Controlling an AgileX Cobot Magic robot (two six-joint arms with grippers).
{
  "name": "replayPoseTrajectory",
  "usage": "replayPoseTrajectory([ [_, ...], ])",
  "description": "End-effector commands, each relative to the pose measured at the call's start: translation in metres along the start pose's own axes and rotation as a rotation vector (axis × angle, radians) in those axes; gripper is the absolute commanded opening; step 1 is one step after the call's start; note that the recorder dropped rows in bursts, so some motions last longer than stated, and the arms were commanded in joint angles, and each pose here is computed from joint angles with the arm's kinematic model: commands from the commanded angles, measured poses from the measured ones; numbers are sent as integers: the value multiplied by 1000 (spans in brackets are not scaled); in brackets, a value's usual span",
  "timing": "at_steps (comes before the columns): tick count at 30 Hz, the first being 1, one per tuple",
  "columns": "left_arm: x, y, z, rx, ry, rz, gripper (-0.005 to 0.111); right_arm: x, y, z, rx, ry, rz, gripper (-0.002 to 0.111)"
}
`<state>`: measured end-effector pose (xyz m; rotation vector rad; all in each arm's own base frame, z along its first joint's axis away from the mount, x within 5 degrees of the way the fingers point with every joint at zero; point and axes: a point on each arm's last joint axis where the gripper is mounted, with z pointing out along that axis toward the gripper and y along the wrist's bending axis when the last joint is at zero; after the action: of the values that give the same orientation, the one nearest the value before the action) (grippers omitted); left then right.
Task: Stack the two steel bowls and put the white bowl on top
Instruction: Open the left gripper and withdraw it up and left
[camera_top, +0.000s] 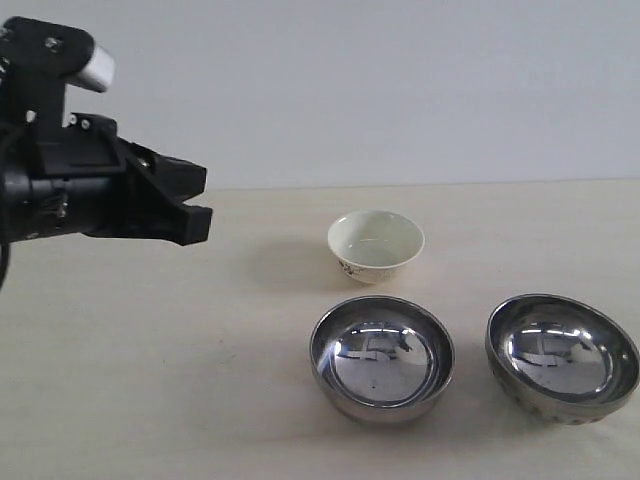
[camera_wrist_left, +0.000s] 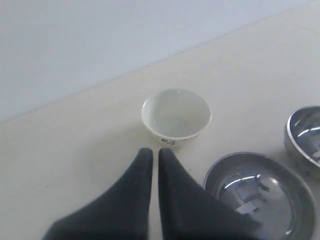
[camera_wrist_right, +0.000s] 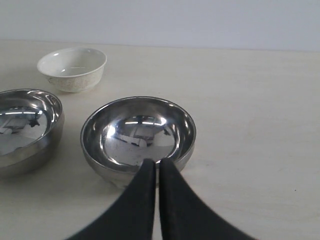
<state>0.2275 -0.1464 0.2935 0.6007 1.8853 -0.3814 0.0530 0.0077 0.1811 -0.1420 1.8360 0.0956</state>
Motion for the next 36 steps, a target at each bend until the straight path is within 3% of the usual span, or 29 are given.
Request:
replayPoseTrajectory([
  [1,-12,-4,-24,26,-82,-31,4,-1,0,0,-1,-15,-3,0],
  [9,-24,-3,-48,13,-165,-28,4,-1,0,0,-1,-15,-3,0],
  [26,-24,0,-47,-20,-160,-1,4,-1,0,0,-1,-13,-3,0],
  [31,-18,-7,-52,49,-131,73,4,-1,0,0,-1,-13,-3,0],
  [34,-14,-5,-51,25,-89,67,4,-1,0,0,-1,-13,-3,0],
  [36,-12,-2,-51,-7,-86,-16,4,-1,0,0,-1,-13,-3,0],
])
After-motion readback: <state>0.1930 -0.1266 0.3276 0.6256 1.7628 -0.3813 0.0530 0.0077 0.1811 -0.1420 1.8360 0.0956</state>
